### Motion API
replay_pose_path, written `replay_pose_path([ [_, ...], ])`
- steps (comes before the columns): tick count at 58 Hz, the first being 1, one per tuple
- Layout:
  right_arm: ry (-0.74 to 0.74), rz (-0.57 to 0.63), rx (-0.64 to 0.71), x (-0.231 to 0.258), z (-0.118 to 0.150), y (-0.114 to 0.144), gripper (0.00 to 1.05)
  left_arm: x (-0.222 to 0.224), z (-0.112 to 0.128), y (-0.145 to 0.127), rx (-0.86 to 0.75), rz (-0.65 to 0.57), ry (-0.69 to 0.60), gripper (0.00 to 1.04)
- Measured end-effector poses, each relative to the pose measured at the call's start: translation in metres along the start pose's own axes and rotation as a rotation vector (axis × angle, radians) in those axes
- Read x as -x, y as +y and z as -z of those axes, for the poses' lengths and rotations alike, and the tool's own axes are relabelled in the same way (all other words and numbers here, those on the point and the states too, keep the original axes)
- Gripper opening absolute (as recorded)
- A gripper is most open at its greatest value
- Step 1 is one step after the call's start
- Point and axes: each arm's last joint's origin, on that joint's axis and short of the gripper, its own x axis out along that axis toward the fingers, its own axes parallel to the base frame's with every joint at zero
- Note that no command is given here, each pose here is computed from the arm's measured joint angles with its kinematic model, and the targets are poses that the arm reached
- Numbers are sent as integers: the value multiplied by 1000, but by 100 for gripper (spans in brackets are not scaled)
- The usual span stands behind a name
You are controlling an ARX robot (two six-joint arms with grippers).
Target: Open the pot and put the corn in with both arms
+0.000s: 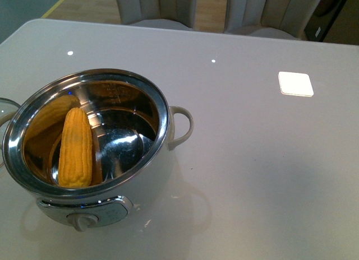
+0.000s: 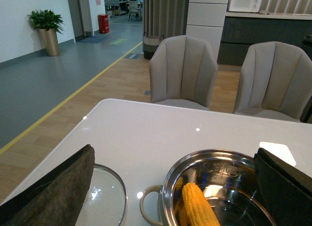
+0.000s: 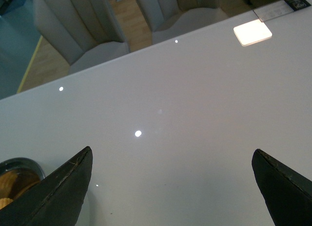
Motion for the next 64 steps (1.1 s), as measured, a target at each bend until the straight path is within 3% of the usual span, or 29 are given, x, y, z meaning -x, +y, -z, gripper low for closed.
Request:
replay_pose_path([
  [5, -138, -121, 99, 1, 5, -8, 79, 0, 0, 0, 0, 0, 0, 98],
  [10, -248, -136, 224, 7, 4, -18, 64, 0, 0, 0, 0, 0, 0, 98],
  [12, -261, -134, 248, 8, 3, -21, 60, 0, 0, 0, 0, 0, 0, 98],
  [21, -266, -118, 335, 15, 10, -40, 22, 0, 0, 0, 0, 0, 0, 98],
  [28, -273, -120, 343, 19, 11, -47, 2, 0, 0, 0, 0, 0, 0, 98],
  [44, -298, -115, 349, 26, 13, -66, 2, 0, 0, 0, 0, 0, 0, 98],
  [64, -302, -115, 349, 35, 15, -68, 2, 0, 0, 0, 0, 0, 0, 98],
])
